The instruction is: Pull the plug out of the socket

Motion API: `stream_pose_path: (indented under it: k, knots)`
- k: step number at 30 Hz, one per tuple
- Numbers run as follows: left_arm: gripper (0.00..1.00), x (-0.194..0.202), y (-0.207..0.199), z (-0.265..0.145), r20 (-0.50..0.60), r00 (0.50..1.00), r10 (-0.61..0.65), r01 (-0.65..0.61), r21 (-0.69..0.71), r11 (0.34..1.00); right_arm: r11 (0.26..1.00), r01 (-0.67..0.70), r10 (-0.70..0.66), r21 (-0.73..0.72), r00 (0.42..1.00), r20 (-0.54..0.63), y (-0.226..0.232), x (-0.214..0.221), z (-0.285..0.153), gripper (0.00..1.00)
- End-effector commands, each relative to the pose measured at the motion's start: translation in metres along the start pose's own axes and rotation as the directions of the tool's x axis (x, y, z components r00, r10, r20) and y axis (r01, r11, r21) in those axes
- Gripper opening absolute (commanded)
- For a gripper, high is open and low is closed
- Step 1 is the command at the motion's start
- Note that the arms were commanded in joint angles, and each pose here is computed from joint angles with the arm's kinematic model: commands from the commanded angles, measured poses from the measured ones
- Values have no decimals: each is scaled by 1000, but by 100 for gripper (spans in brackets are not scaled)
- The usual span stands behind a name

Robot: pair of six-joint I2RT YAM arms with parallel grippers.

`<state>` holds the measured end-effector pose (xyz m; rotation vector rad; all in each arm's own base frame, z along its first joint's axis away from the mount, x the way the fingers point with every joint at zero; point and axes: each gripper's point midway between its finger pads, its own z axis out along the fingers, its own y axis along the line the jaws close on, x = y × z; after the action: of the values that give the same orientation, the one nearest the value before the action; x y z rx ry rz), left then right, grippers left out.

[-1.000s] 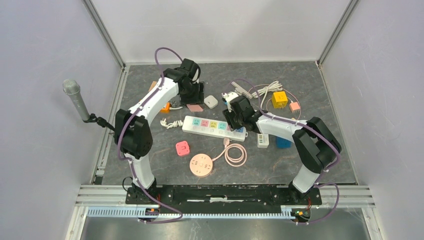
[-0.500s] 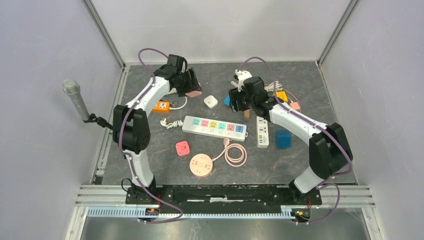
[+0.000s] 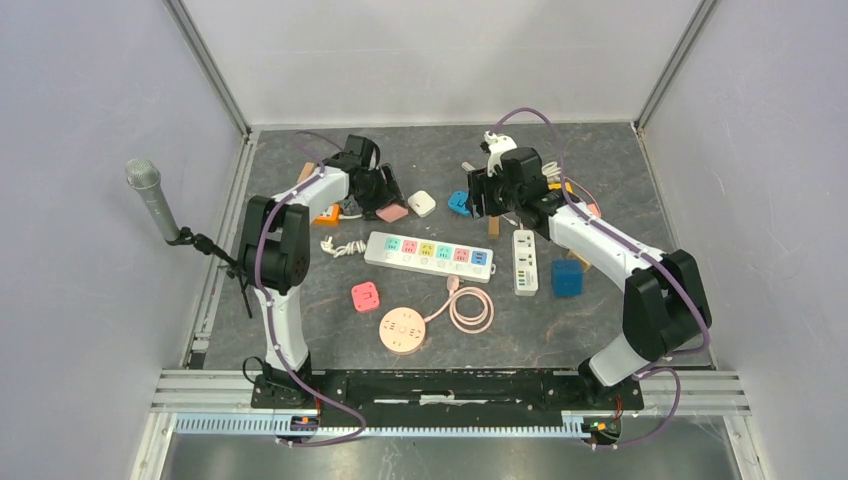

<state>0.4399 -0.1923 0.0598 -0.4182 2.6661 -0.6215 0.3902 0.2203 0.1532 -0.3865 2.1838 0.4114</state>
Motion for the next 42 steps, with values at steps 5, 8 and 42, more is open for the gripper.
stream_pose_path:
  k: [5,8,42]
  knots:
    - [88,-7,12,-13,44,997,71,-69,-40,997,1000,-7,8,-26,999,34,-2,-10,-7,69]
    - [100,-16,20,-27,70,990,124,-115,-117,986,1000,-8,9,-21,999,36,-5,-10,-9,69]
    - [100,20,-56,-406,639,750,169,-296,96,950,908,-192,-39,373,846,532,-57,-127,-240,98]
